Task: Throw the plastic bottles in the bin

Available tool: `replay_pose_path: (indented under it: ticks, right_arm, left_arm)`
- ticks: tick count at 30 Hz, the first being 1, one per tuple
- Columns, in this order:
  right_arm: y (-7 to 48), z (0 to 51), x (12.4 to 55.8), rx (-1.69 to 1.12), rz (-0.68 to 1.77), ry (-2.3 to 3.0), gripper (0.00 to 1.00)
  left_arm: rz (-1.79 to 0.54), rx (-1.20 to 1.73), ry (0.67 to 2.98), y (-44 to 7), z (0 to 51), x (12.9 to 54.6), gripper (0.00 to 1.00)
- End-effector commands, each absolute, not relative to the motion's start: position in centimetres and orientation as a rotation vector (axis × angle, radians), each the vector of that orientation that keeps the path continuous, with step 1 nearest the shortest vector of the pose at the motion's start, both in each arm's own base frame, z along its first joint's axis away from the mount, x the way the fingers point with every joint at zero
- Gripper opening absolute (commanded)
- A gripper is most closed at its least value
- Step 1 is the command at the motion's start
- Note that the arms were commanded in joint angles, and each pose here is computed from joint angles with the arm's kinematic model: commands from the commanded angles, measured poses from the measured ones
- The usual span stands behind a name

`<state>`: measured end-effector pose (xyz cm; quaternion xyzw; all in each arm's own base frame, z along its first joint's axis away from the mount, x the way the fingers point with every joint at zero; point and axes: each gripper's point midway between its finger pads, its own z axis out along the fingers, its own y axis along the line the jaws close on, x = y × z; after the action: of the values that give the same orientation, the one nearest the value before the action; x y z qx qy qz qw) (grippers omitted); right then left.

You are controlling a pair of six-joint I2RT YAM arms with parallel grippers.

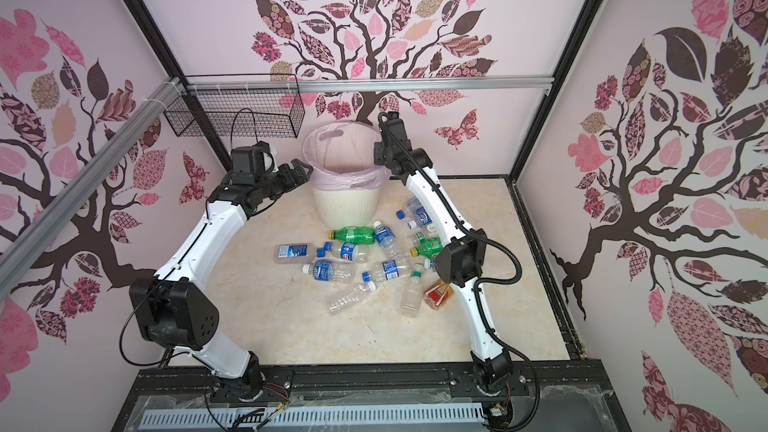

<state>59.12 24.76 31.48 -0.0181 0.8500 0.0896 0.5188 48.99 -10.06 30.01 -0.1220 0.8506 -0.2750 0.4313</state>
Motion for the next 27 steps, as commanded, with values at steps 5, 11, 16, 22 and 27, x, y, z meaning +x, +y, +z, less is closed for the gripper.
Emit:
replay_pose_path:
  ticks: [5, 11, 16, 22, 27]
  right_arm:
    - [23.6, 31.1, 58.5, -0.075, 0.148, 2.079, 0.21]
    - [23.5, 31.9, 58.5, -0.081, 0.142, 2.056, 0.24]
    - [23.6, 32.4, 58.7, -0.093, 0.143, 2.037, 0.25]
    - [23.0, 32.4, 58.5, -0.104, 0.101, 2.037, 0.25]
    - [23.8, 33.5, 58.3, -0.106, 0.17, 2.015, 0.3]
  left_arm:
    - [-0.848, -0.219, 2.016, -12.4, 32.8, 50.7, 0.97]
    - [-0.867, -0.221, 2.065, -13.7, 31.1, 50.5, 0.97]
    - [-0.843, -0.244, 2.086, -13.2, 30.1, 49.7, 0.97]
    - [-0.916, -0.222, 2.128, -14.7, 28.8, 49.7, 0.97]
    - [-0.91, -0.214, 2.133, -14.7, 28.6, 48.9, 0.97]
